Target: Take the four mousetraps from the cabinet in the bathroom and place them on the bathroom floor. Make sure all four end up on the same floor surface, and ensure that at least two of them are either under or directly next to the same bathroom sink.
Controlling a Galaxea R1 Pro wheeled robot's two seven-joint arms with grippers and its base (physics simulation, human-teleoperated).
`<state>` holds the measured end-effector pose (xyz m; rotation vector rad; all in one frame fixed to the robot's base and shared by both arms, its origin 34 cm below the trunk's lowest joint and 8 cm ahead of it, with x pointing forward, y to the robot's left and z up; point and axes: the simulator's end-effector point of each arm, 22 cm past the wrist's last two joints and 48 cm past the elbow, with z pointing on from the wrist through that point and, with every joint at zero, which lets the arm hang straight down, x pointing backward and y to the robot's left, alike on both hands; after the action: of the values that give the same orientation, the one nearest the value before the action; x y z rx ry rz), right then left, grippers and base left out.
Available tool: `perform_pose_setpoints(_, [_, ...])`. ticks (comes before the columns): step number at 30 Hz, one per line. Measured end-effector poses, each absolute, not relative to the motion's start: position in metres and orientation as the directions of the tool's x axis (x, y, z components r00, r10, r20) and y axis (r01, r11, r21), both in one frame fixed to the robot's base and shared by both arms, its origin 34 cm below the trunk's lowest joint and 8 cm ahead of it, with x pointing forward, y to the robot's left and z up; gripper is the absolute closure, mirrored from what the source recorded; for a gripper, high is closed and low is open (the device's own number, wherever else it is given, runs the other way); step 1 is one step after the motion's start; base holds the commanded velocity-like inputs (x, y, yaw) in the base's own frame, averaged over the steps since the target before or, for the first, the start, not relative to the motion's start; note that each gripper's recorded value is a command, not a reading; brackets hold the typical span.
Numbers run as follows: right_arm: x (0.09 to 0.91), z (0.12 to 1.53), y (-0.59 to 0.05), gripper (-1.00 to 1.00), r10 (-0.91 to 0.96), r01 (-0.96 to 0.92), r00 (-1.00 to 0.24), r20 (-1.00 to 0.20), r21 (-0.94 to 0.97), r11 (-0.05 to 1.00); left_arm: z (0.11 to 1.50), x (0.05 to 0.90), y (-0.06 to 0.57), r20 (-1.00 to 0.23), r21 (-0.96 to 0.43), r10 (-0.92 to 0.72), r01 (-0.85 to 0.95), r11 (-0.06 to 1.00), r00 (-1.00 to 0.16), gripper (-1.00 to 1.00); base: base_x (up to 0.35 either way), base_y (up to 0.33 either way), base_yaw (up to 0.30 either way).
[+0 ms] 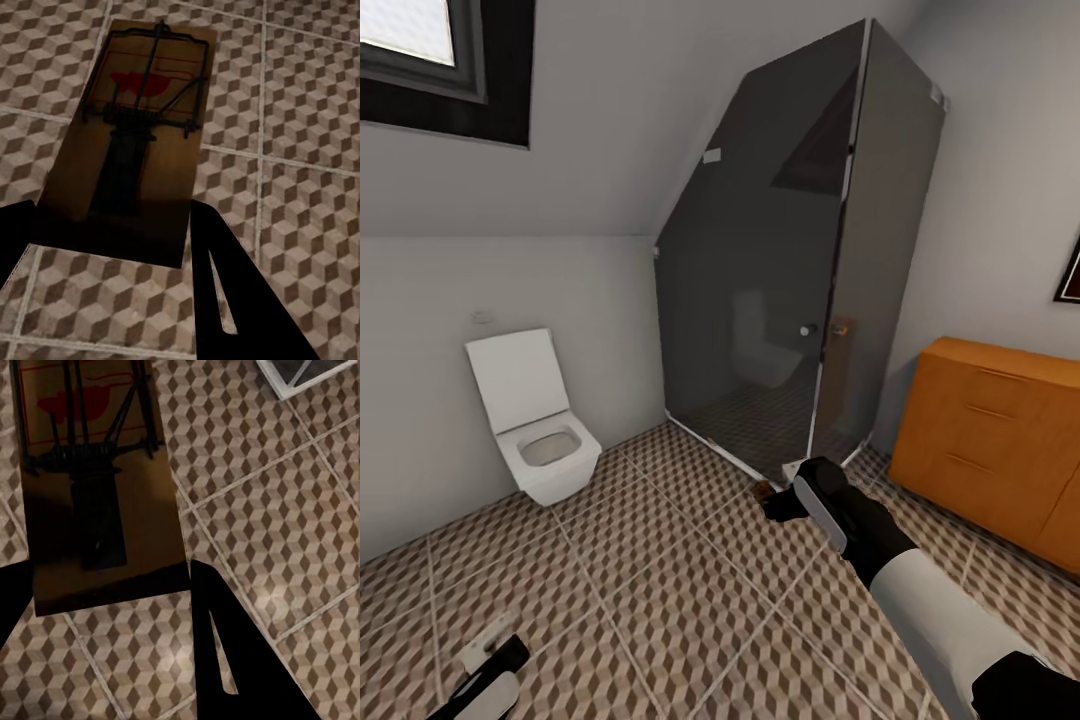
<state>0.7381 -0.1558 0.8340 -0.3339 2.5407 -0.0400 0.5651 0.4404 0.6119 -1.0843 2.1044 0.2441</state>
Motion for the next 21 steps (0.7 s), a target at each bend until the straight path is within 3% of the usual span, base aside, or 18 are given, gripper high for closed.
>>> perform_pose_setpoints(16, [0.739,0.835,-0.160,1.00,-0.251,-0.225,-0.804,-0.539,-0.115,0.968,0.601,0.550,0.446,-0.671,-0.128,-0.636,-0.785,0.606,-0.381,1.00,0.000,0.000,0.293])
perform_pose_setpoints(21, [0.739,0.835,-0.161,1.00,-0.251,-0.224,-0.804,-0.539,-0.116,0.968,0.580,0.528,0.442,-0.588,-0.107,-0.697,-0.815,0.570,-0.411,1.00,0.000,0.000,0.293])
